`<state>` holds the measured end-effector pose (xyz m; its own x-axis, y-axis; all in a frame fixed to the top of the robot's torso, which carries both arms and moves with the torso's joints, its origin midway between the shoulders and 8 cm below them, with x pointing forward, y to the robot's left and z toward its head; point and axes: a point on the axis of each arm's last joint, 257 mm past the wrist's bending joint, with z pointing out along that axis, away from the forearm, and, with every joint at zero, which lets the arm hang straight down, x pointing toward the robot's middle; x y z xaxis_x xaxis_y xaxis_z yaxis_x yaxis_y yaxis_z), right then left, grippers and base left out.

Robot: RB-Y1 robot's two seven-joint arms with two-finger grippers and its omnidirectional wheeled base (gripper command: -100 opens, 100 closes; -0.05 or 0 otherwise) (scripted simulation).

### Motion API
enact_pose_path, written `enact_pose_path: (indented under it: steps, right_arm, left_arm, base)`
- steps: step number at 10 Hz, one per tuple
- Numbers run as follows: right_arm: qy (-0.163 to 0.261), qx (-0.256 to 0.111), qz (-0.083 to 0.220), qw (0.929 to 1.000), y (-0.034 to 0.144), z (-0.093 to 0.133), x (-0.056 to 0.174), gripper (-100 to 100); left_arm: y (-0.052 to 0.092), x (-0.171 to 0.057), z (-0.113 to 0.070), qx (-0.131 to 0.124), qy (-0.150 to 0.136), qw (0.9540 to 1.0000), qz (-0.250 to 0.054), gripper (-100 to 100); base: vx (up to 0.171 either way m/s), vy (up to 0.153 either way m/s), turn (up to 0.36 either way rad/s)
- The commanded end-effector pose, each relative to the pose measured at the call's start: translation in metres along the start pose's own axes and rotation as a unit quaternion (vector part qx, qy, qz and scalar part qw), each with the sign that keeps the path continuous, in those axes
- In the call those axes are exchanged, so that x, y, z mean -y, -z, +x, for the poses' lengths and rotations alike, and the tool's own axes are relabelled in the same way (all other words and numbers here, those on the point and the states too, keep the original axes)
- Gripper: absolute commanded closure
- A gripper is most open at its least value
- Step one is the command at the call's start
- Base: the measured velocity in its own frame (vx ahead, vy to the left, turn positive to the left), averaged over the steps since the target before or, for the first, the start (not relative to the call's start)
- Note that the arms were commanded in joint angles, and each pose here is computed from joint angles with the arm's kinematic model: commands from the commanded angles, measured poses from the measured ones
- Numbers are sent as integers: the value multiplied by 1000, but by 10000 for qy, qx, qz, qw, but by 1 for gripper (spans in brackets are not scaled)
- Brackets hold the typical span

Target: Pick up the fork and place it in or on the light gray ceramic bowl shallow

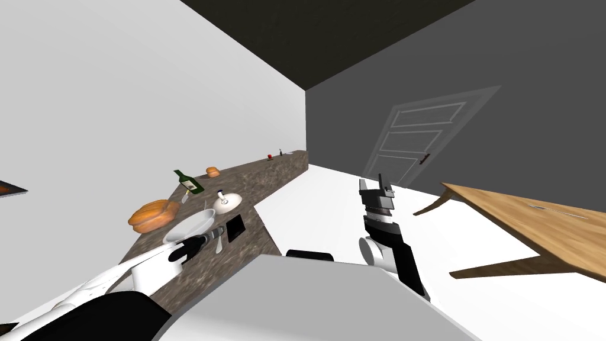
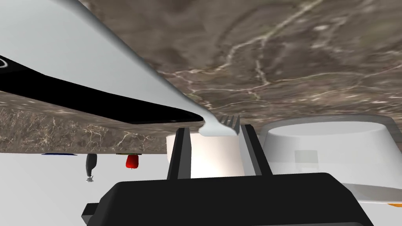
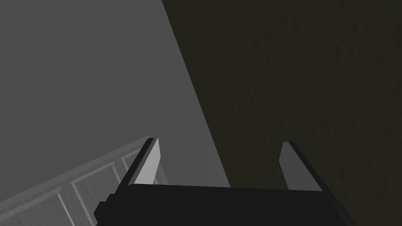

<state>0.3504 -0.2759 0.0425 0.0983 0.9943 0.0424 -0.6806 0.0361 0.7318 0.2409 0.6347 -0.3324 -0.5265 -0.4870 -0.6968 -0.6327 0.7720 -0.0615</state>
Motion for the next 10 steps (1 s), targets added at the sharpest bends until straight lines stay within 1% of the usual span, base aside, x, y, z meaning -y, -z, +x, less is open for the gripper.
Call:
enact_pose_path:
  steps: [1, 2, 3, 6, 7, 8, 10]
  right_arm:
    - [0, 0, 0, 10000, 0, 0, 0, 0]
    - [0, 0, 0, 10000, 0, 0, 0, 0]
    - [0, -1, -1, 10000, 0, 0, 0, 0]
    - [0, -1, -1, 10000, 0, 0, 0, 0]
    - [0, -1, -1, 10000, 0, 0, 0, 0]
    - [0, -1, 0, 10000, 0, 0, 0, 0]
    - [0, -1, 0, 10000, 0, 0, 0, 0]
  left_arm:
    - [0, 0, 0, 0, 0, 10000, 0, 0]
    - [0, 10, -16, 152, 155, 9997, 110, 100]
    - [0, 12, -21, 191, 195, 9995, 138, 100]
    - [7, 31, -61, 423, 405, 9978, 321, 100]
    - [9, 34, -68, 451, 435, 9974, 343, 100]
    - [12, 38, -82, 498, 496, 9968, 373, 100]
    - [15, 40, -95, 524, 563, 9964, 369, 100]
  base:
    - [0, 0, 0]
    - [-122, 30, -112]
    - [-197, 54, -130]
    - [-206, 85, -142]
    - [-184, 80, -118]
    - [-211, 89, -153]
    - [-127, 98, -117]
